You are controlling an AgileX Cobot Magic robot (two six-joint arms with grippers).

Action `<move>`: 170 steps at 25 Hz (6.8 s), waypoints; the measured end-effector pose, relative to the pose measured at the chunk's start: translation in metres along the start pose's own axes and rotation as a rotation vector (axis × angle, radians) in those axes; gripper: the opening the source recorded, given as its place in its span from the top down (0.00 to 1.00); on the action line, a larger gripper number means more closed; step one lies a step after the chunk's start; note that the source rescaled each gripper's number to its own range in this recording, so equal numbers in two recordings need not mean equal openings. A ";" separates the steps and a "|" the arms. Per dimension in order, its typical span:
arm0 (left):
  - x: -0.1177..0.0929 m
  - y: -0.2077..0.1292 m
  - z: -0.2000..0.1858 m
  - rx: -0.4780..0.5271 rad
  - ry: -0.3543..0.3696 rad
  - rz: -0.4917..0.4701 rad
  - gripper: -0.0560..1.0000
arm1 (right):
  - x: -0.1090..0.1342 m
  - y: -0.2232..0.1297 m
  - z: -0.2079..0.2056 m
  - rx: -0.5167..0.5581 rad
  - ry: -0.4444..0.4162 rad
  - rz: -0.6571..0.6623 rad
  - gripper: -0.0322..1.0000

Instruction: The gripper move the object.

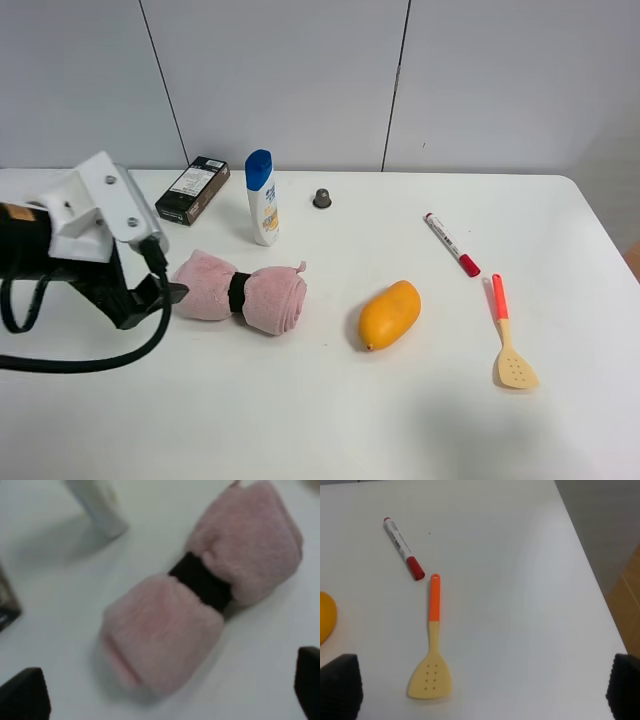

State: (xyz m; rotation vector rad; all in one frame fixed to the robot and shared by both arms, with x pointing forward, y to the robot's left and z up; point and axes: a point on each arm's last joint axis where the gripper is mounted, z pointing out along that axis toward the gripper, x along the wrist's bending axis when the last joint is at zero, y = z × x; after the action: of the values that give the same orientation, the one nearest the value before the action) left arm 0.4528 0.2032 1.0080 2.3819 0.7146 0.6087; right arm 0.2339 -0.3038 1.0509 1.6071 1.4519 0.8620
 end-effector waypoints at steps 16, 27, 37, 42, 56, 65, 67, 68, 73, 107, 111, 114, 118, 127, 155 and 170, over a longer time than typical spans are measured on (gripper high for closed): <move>0.000 0.026 0.111 0.192 -0.265 0.304 0.00 | 0.000 0.000 0.000 0.000 0.000 0.005 0.00; -0.008 0.008 0.153 0.244 -0.330 0.451 0.00 | 0.000 0.000 0.000 0.000 0.000 0.006 0.00; -0.005 0.019 0.177 0.244 -0.373 0.352 0.00 | 0.000 0.000 0.000 0.000 0.000 0.006 0.00; -0.009 0.016 0.178 0.261 -0.410 0.341 0.54 | 0.000 0.000 0.000 0.000 0.000 0.006 0.00; -0.010 0.052 0.128 0.209 -0.383 0.164 0.93 | 0.000 0.000 0.000 0.000 0.000 0.006 0.00; -0.043 0.120 0.098 -0.021 -0.370 0.199 0.93 | 0.000 0.000 0.000 0.000 0.000 0.006 0.00; -0.048 0.136 0.104 -0.055 -0.372 0.190 0.93 | 0.000 0.000 0.000 0.000 0.000 0.006 0.00; -0.050 0.144 0.109 -0.065 -0.373 0.181 0.93 | 0.000 0.000 0.000 0.000 0.000 0.006 0.00; -0.060 0.169 0.145 -0.078 -0.396 0.173 0.93 | 0.000 0.000 0.000 0.000 0.000 0.006 0.00; -0.064 0.192 0.241 -0.105 -0.328 0.020 0.01 | 0.000 0.000 0.000 0.000 0.000 0.006 0.00; -0.062 0.209 0.211 -0.125 -0.337 0.078 0.01 | 0.000 0.000 0.000 0.000 0.000 0.006 0.00; -0.061 0.225 0.177 -0.159 -0.340 0.118 0.01 | 0.000 0.000 0.000 0.000 0.000 0.006 0.00; -0.051 0.237 0.131 -0.185 -0.302 0.167 0.01 | 0.000 0.000 0.000 0.000 0.000 0.006 0.00; 0.002 0.221 0.007 -0.311 -0.095 0.135 0.01 | 0.000 0.000 0.000 0.000 0.000 0.006 0.00; -0.078 -0.065 -0.194 -0.355 0.425 -0.618 0.00 | 0.000 0.000 0.000 0.000 0.000 0.006 0.00; -0.103 -0.105 -0.192 -0.256 0.481 -0.557 0.00 | 0.000 0.000 0.000 0.000 0.000 0.006 0.00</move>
State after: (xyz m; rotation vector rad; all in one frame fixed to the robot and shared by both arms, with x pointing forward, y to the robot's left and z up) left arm 0.2315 0.2883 1.0558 1.6957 1.3514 0.9602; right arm 0.2339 -0.3038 1.0509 1.6126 1.4474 0.8657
